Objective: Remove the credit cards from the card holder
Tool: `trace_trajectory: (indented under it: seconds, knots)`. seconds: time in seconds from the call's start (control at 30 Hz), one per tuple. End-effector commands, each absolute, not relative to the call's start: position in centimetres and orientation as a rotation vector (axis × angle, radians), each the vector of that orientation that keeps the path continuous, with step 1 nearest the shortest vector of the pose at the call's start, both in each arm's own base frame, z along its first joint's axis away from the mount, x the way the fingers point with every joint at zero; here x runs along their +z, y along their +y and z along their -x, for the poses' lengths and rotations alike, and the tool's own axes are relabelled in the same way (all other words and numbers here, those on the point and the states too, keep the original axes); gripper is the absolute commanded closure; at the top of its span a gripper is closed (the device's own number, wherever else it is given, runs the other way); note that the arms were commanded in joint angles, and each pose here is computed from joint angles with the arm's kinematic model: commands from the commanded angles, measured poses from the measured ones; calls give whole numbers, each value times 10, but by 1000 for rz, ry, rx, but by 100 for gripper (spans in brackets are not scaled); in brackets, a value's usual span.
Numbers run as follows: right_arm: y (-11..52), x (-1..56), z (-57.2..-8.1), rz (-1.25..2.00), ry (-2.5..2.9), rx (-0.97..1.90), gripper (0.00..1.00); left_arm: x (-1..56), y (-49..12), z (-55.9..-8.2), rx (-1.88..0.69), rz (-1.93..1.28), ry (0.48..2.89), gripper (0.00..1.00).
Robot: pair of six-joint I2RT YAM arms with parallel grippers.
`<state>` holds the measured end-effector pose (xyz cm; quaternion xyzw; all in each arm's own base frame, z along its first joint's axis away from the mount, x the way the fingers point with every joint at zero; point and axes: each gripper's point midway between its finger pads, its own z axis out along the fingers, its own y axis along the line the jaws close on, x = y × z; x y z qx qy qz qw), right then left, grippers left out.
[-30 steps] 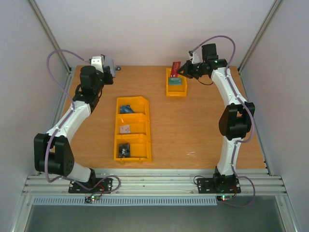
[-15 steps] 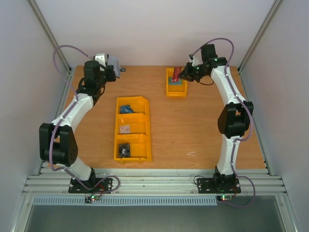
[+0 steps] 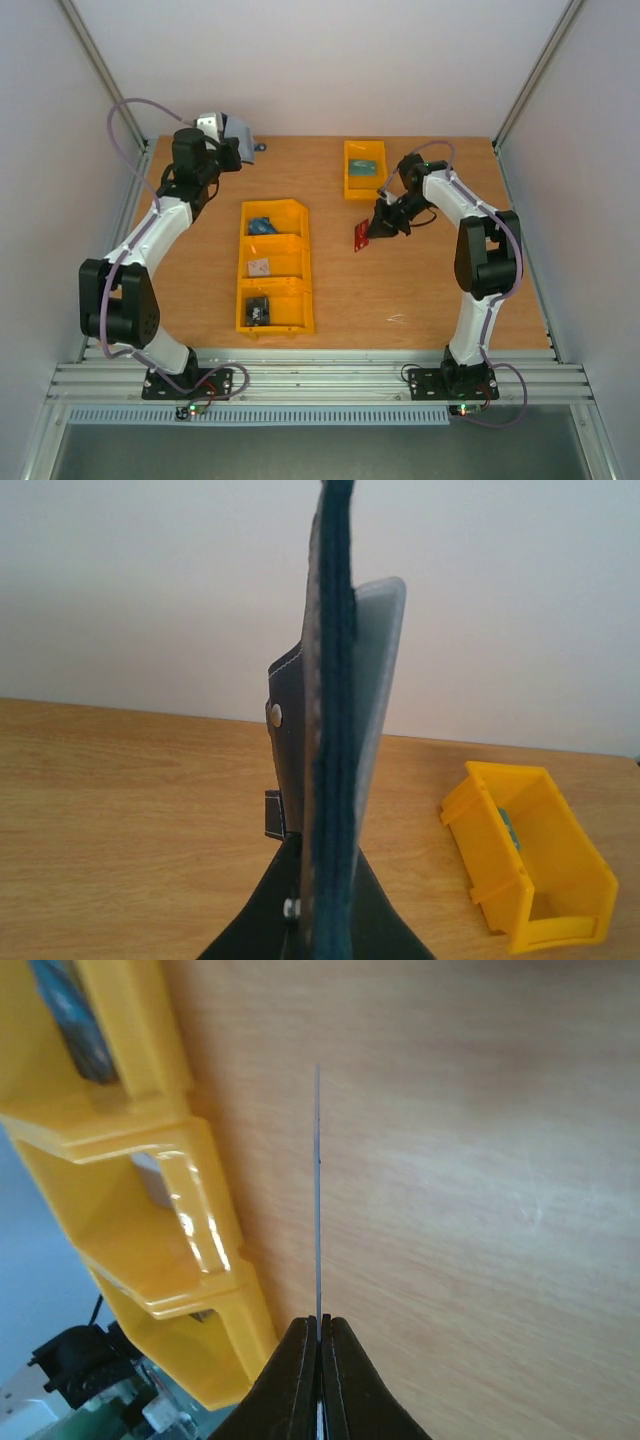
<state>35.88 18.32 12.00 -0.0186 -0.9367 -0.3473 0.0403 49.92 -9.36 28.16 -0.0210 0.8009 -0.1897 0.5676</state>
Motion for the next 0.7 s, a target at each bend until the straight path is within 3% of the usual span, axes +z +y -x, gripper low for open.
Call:
trace_trajectory:
  seconds: [0.0, 0.27, 0.43, 0.67]
  knots:
    - [181, 108, -349, 47, -2856, -1074, 99, 316, -95, -489, -497, 41, 1765, 100]
    - [176, 63, -341, 71, -2834, -1009, 99, 300, -94, -472, -509, 36, 1751, 100]
    - [182, 66, -340, 57, -2864, -1115, 99, 292, -95, -455, -520, 26, 1737, 100]
    - [174, 38, -324, 93, -2860, -1044, 99, 284, -108, -433, -564, -6, 1733, 100]
